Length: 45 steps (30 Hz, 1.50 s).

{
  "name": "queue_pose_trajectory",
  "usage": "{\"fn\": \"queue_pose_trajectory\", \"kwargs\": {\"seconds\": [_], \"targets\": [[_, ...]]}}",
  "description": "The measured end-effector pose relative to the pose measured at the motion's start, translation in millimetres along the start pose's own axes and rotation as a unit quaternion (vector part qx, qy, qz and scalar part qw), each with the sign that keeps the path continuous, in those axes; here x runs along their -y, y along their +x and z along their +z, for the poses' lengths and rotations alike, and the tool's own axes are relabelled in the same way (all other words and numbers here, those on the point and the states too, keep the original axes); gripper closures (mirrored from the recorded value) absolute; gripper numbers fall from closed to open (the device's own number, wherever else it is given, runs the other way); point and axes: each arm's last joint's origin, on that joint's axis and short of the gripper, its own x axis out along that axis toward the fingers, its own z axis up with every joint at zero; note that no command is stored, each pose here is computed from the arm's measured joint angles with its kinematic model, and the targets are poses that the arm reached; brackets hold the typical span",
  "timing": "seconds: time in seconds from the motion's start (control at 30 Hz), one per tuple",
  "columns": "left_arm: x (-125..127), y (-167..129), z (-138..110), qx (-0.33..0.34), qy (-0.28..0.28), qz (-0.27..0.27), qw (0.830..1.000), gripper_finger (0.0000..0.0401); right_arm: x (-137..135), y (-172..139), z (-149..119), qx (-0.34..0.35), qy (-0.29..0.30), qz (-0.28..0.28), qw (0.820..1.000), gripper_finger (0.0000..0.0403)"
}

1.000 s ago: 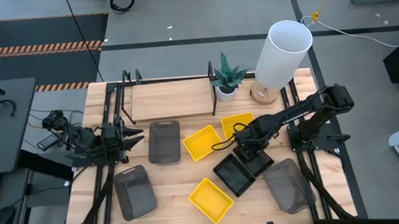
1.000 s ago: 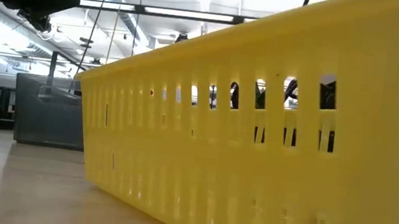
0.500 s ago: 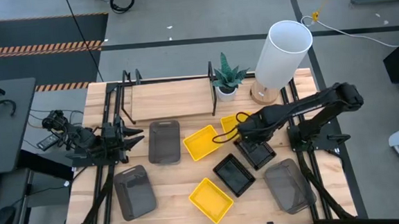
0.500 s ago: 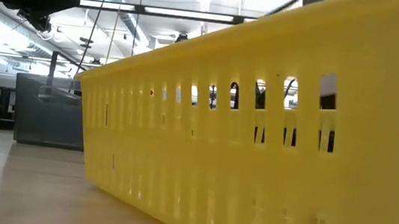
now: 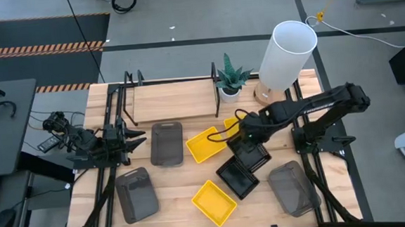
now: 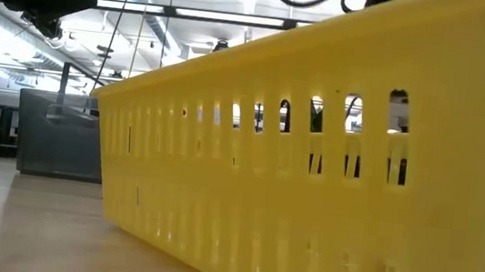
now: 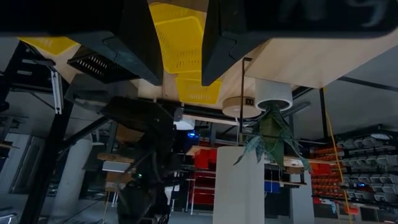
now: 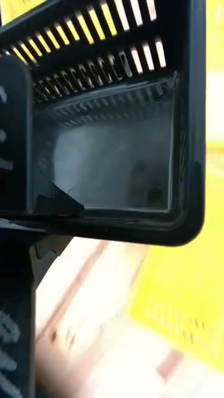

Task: Stack baskets on shelf by color
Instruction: Stack the top black basket on top of the bottom black baskets

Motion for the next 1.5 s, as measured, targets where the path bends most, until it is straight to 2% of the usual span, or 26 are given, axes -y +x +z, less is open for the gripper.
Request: {"fn": "queue_pose_trajectory", "kwargs": {"seconds": [0.43,0.77,1.13,1.3,1.5], "targets": [[0,0,0,0.0,0.0,0.0,1.0,0.0284,-50,47,-20,-0.041,-0.018,0.041,0.998,0.0397],[0,0,0,0.0,0.0,0.0,1.0,0.0284,-74,66,-33,-0.051,-0.034,0.03,0.998,0.0396],[0,0,0,0.0,0.0,0.0,1.0,0.0284,-69,73,-36,-0.075,-0.037,-0.031,0.996,0.0396],[0,0,0,0.0,0.0,0.0,1.0,0.0284,-70,72,-36,-0.077,-0.047,-0.026,0.996,0.0389],[0,0,0,0.0,0.0,0.0,1.0,0.0284,-70,72,-36,-0.077,-0.059,-0.022,0.995,0.0356]]}}
